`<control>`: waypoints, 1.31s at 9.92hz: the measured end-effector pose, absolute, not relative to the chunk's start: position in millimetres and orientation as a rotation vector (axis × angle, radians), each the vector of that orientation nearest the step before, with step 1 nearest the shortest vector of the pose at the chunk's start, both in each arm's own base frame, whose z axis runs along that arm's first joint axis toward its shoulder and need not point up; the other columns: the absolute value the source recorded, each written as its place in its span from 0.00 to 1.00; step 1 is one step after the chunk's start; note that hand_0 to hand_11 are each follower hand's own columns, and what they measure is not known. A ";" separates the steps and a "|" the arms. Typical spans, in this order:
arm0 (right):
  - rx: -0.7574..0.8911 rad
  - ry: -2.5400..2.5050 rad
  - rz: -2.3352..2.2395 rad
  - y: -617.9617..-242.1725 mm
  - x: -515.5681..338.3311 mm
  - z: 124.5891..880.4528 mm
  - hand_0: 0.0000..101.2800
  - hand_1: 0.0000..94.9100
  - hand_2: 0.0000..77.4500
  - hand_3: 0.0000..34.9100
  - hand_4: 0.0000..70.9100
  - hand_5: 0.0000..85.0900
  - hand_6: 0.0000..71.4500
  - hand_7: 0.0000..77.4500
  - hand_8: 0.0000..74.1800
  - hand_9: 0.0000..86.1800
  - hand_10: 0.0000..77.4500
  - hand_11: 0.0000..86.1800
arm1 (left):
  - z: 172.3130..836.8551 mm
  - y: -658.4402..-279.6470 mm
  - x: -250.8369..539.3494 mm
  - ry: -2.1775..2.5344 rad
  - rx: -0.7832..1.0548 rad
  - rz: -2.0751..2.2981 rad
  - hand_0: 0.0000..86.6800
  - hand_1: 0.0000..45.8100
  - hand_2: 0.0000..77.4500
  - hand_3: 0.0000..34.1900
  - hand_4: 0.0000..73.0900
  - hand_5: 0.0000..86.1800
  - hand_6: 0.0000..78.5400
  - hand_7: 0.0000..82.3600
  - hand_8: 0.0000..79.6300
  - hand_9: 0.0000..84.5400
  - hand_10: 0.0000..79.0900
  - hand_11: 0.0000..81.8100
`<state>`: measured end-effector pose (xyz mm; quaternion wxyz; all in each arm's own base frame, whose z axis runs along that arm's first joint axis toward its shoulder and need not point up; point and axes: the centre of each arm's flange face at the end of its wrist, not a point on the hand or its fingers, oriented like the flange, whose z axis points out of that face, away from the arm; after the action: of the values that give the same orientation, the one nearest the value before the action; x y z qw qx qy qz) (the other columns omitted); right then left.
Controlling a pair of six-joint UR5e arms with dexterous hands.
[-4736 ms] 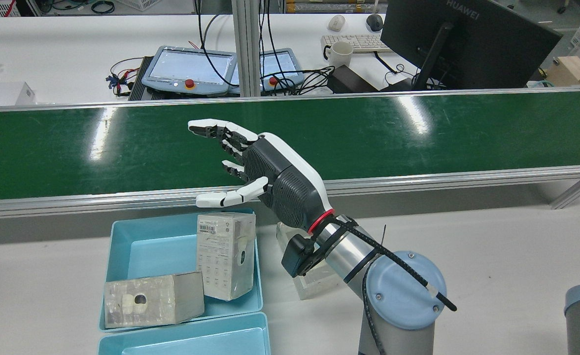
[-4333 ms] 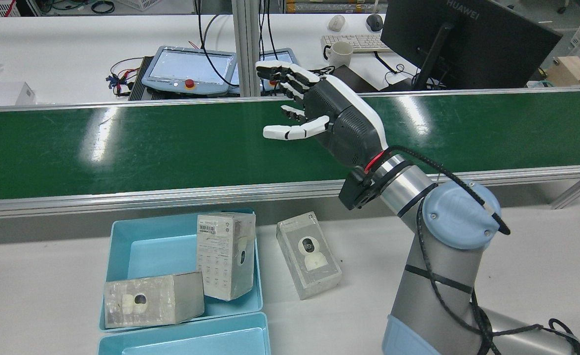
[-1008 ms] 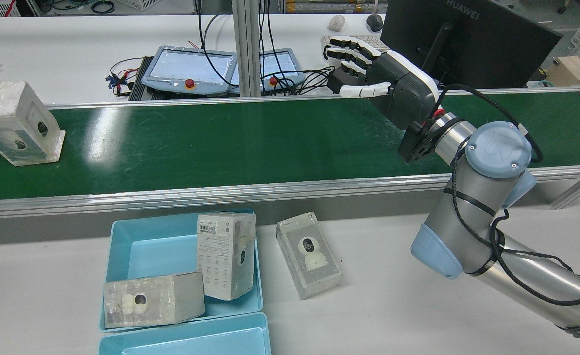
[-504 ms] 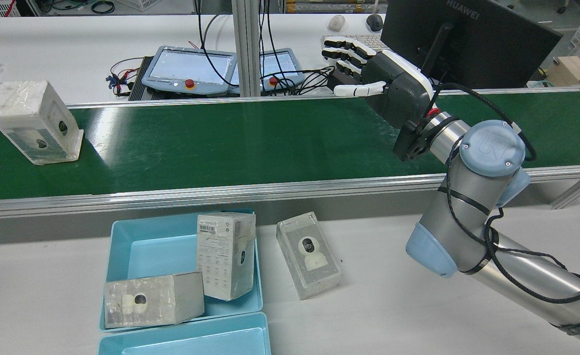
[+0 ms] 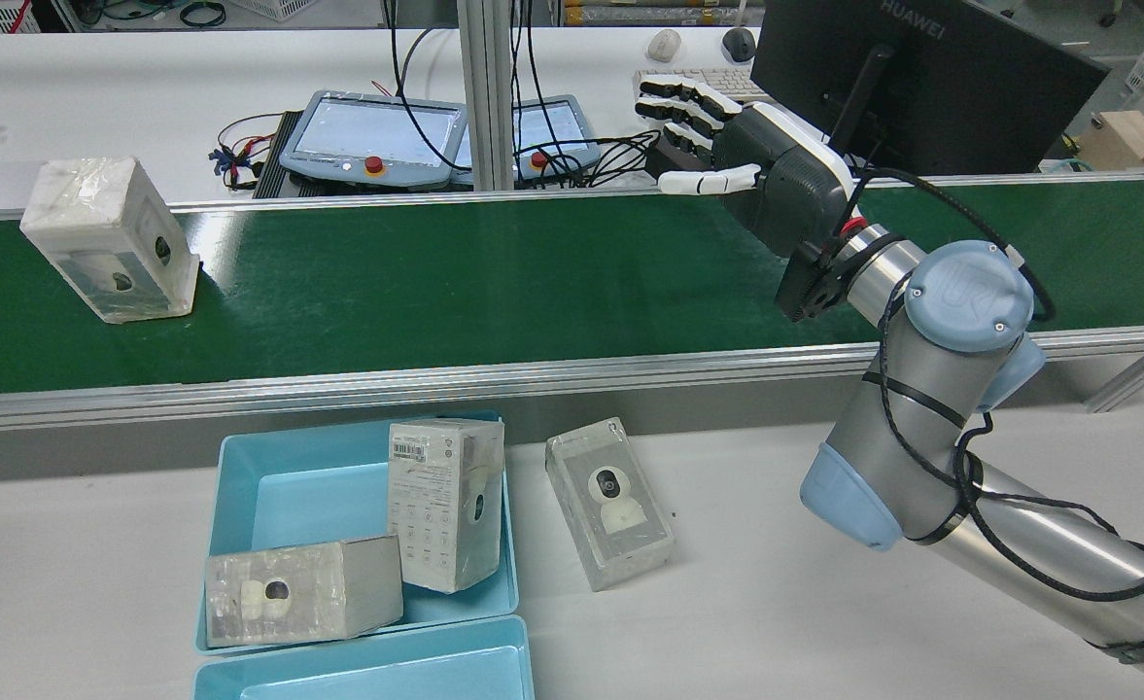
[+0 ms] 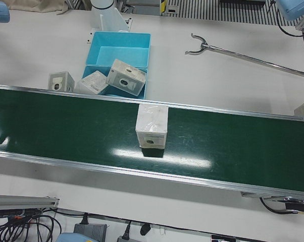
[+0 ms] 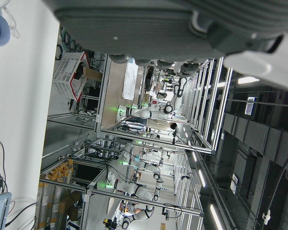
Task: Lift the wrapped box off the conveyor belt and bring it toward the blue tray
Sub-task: 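Hold the open right hand beside the belt as the wrapped box approaches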
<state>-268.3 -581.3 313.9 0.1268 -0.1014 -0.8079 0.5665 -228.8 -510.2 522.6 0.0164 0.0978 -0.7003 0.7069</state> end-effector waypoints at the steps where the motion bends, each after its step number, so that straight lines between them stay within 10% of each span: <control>1: -0.295 -2.352 1.650 -581.1 -267.9 314.2 0.42 0.10 0.21 0.86 0.19 0.26 0.00 0.25 0.00 0.04 0.06 0.07 | 522.6 -510.2 -228.8 -2.177 0.304 2.198 0.00 0.00 0.01 0.00 0.00 0.01 0.00 0.01 0.00 0.01 0.01 0.00; 13: -0.320 -2.343 1.638 -586.4 -287.9 305.7 0.42 0.10 0.23 0.86 0.22 0.27 0.00 0.24 0.00 0.04 0.04 0.06 | 522.6 -510.2 -228.8 -2.177 0.304 2.198 0.00 0.00 0.01 0.00 0.00 0.01 0.00 0.01 0.01 0.00 0.01 0.00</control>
<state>-287.9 -586.4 305.7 0.1319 -0.1103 -0.8073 0.5645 -228.8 -510.2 522.6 0.0164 0.0978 -0.7003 0.7069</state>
